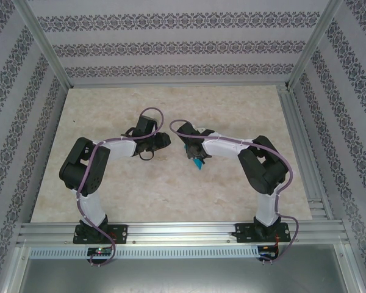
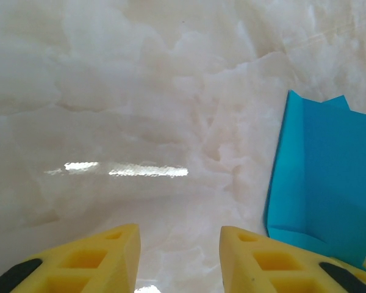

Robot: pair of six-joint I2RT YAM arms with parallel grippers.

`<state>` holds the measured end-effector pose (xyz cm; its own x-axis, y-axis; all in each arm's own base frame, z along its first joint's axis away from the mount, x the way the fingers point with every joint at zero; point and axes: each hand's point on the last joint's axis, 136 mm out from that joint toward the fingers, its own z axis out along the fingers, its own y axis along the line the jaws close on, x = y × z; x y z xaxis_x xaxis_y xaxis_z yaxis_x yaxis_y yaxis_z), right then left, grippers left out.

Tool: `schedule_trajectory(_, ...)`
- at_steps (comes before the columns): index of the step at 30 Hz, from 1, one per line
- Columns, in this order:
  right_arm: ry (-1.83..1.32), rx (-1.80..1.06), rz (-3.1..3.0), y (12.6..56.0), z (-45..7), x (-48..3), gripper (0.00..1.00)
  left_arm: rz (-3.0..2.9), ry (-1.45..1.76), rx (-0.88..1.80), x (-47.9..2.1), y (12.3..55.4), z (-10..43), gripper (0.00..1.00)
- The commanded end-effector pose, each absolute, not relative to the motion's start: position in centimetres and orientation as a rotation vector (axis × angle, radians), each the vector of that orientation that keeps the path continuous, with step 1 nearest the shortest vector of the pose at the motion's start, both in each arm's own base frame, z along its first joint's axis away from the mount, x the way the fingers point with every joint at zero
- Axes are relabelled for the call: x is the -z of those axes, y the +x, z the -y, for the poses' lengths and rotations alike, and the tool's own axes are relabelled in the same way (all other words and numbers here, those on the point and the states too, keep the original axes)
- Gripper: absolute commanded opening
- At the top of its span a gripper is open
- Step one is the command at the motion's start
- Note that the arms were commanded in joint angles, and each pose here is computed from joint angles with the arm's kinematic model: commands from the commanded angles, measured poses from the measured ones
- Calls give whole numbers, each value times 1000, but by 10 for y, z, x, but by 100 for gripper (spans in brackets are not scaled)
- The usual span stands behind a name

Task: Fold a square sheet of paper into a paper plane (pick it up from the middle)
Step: Pick up the paper plane from the center of the table.

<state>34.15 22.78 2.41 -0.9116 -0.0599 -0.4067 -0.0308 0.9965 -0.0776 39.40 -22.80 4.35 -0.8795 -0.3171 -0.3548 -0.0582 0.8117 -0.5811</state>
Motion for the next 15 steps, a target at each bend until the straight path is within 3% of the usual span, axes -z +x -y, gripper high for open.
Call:
schedule_trajectory(1, -100, 94, -2719, 343, -236, -21, 19, -2560, -298, 751, -47, 391, 220, 41)
schedule_trajectory(15, -89, 68, -2721, 342, -239, -19, 25, -2559, -292, 725, -51, 391, 217, 42)
